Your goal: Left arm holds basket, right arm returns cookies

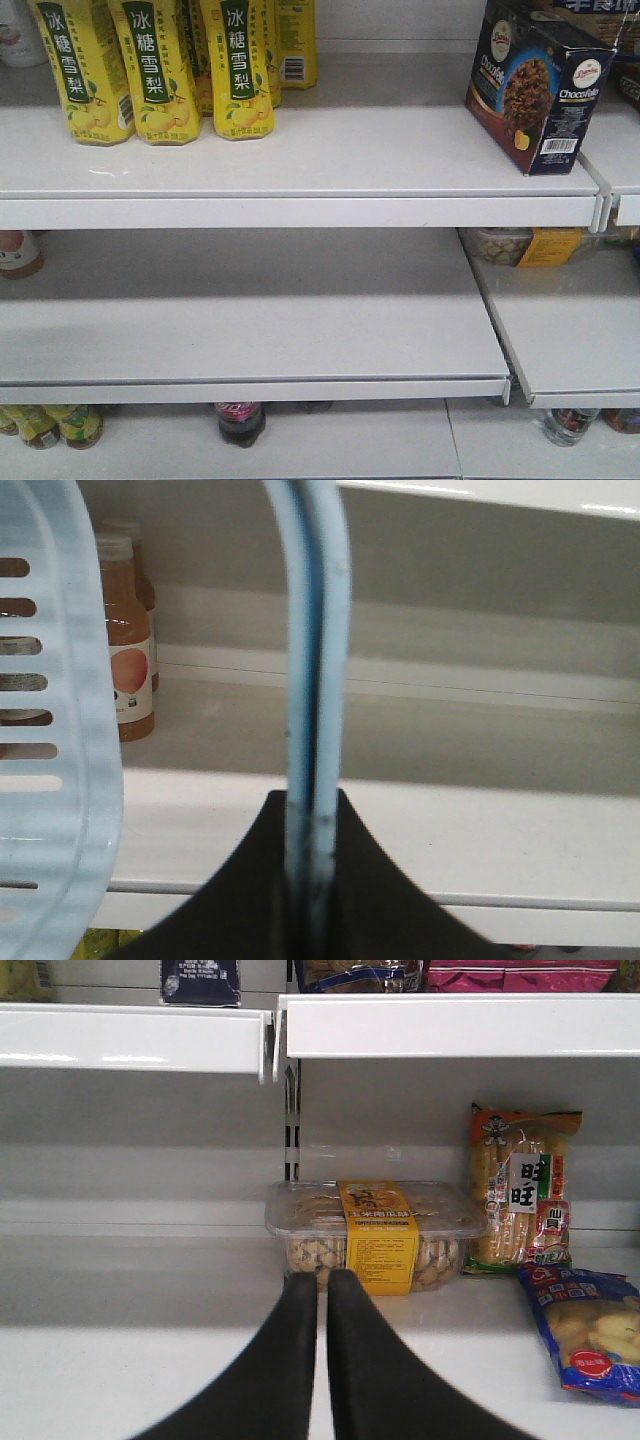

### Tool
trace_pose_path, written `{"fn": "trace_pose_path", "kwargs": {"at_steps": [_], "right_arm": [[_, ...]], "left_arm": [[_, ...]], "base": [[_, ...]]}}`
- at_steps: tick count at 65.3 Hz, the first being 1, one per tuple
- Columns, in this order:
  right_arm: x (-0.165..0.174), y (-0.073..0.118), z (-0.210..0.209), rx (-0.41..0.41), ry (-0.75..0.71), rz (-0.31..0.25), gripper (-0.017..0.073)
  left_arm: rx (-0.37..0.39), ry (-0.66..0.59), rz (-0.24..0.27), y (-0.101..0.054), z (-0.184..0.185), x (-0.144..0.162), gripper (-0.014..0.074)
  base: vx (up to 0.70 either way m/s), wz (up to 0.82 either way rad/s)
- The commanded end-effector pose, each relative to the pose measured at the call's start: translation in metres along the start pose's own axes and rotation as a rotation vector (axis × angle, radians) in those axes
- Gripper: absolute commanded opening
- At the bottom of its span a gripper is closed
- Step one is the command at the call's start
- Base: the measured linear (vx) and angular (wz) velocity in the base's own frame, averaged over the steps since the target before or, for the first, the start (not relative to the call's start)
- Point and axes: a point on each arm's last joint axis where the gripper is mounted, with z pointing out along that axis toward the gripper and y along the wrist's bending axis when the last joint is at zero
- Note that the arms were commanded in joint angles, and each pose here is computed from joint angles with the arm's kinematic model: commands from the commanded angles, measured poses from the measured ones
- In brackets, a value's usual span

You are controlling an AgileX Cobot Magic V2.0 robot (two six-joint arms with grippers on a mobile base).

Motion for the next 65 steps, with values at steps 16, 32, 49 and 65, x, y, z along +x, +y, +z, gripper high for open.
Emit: {"fn": "trace_pose_path", "kwargs": {"at_steps": [16, 32, 49, 65], "right_arm": [[-0.0016, 0.0006, -0.0003, -0.006, -0.075, -0.016, -0.0006], [-0.0016, 0.0006, -0.0003, -0.006, -0.075, -0.016, -0.0006], [-0.0016, 0.0006, -0.0003, -0.006, -0.075, -0.016, -0.0006], [-0.0016, 0.0006, -0.0003, -0.005, -0.075, -0.016, -0.0006]], "left_arm": [[0.028, -0.145, 0.032, -0.0035, -0.0047, -0.0194, -0.0003], [0.028, -0.145, 0.032, -0.0035, -0.0047, -0.0194, -0.0003], [0.028, -0.145, 0.032, -0.0035, -0.0047, -0.0194, -0.0003], [0.028, -0.145, 0.032, -0.0035, -0.0047, -0.0194, -0.0003]], "base": [[0.00, 0.00], [0.00, 0.00], [0.00, 0.00], [0.00, 0.00]]}}
